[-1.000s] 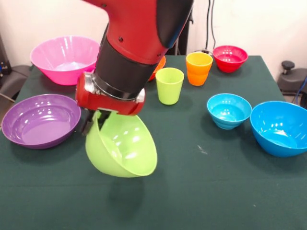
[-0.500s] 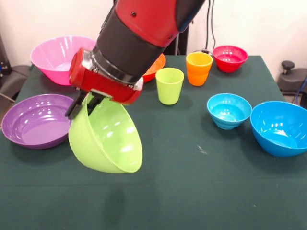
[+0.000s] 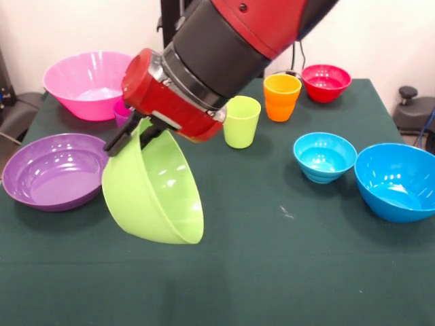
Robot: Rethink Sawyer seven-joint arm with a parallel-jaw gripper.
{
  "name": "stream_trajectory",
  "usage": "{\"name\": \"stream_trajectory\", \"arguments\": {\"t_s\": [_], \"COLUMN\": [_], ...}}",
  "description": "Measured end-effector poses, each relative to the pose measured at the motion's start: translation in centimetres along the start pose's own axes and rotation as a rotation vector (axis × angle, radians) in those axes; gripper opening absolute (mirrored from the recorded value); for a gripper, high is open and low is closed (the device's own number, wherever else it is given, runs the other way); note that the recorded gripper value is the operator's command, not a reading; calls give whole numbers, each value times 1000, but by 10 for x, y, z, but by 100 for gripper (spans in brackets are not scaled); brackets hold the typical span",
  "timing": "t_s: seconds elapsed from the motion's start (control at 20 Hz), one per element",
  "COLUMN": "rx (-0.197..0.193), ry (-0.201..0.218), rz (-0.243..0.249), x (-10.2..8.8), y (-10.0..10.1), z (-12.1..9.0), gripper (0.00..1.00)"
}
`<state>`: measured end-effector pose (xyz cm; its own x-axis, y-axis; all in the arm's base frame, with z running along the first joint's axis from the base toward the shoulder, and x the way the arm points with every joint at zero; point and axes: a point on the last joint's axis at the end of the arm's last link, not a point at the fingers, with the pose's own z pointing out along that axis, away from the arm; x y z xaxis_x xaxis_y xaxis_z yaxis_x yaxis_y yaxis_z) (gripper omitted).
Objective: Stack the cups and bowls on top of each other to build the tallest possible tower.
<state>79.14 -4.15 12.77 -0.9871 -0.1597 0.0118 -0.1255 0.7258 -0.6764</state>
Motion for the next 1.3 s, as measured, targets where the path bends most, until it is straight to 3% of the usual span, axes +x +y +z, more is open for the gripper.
{"name": "stream_trajectory", "arguments": {"t_s": [0.7,1.3], "rx": [127,245], "ry": [20,77], "rz": [-4,2], "x": [9,33], "y": [18,16], "z": [-1,30], "gripper": [0,0]}}
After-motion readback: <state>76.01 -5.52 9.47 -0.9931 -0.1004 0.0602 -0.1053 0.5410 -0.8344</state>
